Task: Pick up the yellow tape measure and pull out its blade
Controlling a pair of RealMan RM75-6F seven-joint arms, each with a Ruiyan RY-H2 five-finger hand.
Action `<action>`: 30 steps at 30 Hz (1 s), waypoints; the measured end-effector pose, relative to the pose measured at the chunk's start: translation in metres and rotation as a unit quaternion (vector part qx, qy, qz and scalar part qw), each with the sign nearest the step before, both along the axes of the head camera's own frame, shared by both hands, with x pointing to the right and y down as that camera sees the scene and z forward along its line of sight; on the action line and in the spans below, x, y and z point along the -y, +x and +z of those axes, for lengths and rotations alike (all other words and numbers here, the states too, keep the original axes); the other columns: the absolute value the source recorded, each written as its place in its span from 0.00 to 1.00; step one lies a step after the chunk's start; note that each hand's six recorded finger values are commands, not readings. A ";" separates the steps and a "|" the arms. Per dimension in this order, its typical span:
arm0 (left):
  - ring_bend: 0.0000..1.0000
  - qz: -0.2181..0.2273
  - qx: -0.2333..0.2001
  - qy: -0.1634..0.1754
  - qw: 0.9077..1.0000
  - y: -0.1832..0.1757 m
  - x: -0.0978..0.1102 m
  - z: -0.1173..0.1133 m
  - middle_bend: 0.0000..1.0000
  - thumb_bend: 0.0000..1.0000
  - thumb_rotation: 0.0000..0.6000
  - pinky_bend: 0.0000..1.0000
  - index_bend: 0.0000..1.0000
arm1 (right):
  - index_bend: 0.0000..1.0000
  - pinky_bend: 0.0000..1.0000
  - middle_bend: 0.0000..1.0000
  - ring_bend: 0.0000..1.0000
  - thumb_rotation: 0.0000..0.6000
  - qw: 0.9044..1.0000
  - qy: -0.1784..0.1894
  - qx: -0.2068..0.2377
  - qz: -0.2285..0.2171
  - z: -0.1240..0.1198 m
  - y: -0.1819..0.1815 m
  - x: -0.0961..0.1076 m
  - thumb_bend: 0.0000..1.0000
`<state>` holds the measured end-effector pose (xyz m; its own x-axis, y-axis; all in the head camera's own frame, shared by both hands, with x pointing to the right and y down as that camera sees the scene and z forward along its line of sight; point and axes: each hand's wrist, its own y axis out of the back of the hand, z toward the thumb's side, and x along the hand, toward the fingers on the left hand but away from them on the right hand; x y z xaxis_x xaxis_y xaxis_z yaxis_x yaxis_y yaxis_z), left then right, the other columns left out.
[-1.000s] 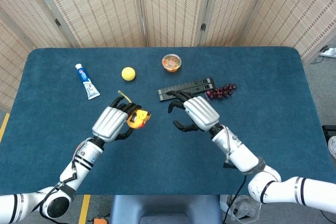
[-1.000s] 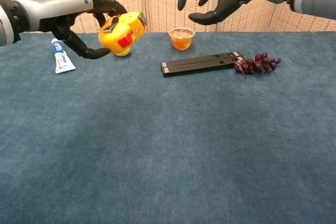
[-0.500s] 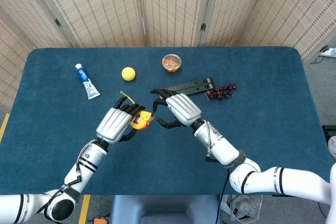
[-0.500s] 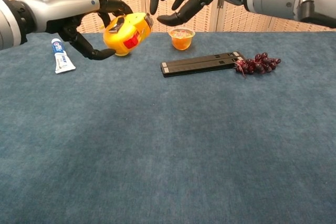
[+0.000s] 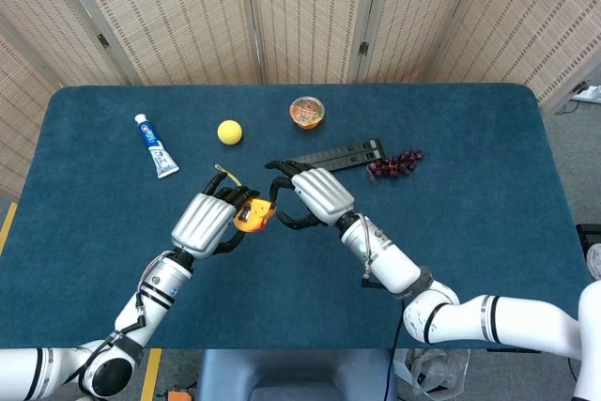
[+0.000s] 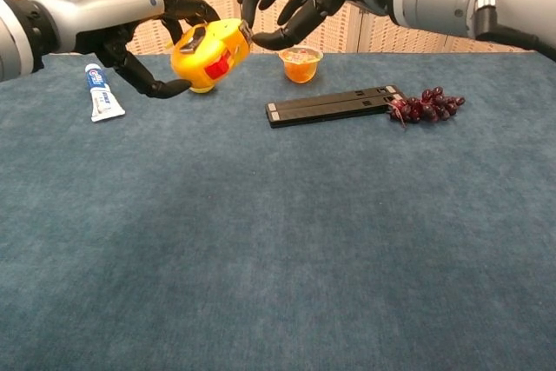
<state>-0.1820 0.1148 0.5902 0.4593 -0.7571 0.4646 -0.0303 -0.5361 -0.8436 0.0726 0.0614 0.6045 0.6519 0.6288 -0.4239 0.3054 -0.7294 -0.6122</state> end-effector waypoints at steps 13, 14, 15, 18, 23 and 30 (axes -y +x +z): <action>0.31 -0.002 0.006 -0.002 1.000 0.000 0.000 0.003 0.41 0.44 1.00 0.10 0.43 | 0.54 0.19 0.21 0.15 1.00 1.000 -0.003 0.000 0.006 0.006 -0.003 0.000 0.42; 0.31 -0.002 0.007 -0.002 1.000 -0.001 0.000 0.004 0.41 0.44 1.00 0.10 0.43 | 0.55 0.19 0.21 0.15 1.00 1.000 -0.003 0.000 0.006 0.006 -0.003 0.000 0.42; 0.31 -0.003 0.008 -0.003 1.000 -0.001 0.001 0.004 0.41 0.44 1.00 0.10 0.43 | 0.56 0.19 0.21 0.15 1.00 1.000 -0.004 0.001 0.006 0.006 -0.003 0.000 0.42; 0.31 -0.005 0.011 -0.004 1.000 -0.003 0.001 0.007 0.41 0.44 1.00 0.10 0.43 | 0.56 0.19 0.21 0.15 1.00 1.000 -0.006 0.001 0.007 0.007 -0.003 0.000 0.42; 0.31 -0.006 0.014 -0.006 1.000 -0.004 0.001 0.009 0.41 0.44 1.00 0.10 0.43 | 0.57 0.19 0.21 0.15 1.00 1.000 -0.007 -0.001 0.008 0.008 -0.001 0.000 0.42; 0.31 -0.004 0.019 -0.007 1.000 -0.004 0.000 0.011 0.41 0.44 1.00 0.10 0.43 | 0.61 0.19 0.22 0.16 1.00 1.000 -0.005 -0.003 0.012 0.009 0.001 0.002 0.42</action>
